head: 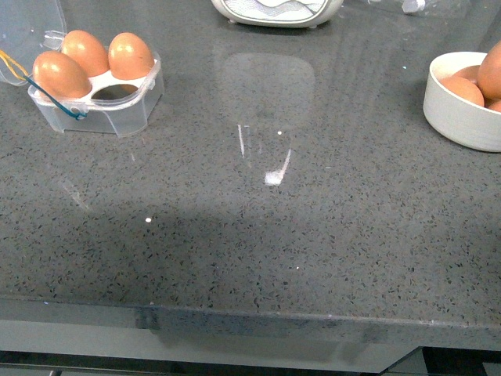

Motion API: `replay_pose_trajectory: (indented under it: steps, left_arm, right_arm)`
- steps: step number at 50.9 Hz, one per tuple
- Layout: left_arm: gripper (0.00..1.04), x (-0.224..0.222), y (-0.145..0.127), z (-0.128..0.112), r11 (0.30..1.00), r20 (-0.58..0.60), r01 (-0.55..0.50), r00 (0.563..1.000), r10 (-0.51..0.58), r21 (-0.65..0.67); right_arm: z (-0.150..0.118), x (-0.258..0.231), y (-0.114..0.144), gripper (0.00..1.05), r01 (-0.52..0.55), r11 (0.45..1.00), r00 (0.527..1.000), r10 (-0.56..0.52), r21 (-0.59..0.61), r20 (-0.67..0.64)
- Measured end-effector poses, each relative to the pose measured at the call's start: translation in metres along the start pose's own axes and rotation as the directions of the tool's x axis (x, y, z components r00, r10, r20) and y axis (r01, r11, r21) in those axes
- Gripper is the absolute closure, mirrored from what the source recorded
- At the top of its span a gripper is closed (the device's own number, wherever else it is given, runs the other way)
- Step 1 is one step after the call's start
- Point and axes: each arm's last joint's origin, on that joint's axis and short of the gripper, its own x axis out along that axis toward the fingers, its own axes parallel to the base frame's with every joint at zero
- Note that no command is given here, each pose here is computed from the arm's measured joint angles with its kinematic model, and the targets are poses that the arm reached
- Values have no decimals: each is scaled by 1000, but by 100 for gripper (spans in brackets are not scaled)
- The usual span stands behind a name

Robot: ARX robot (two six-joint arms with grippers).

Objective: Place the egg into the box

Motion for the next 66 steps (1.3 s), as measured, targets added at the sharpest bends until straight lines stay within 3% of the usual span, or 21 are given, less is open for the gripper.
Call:
replay_pose_trajectory:
  steps: [66]
  left_arm:
    - [7,0,0,0,1000,0,0,1000,0,0]
  right_arm:
    - [0,0,0,7,0,1000,1000,0,0,0]
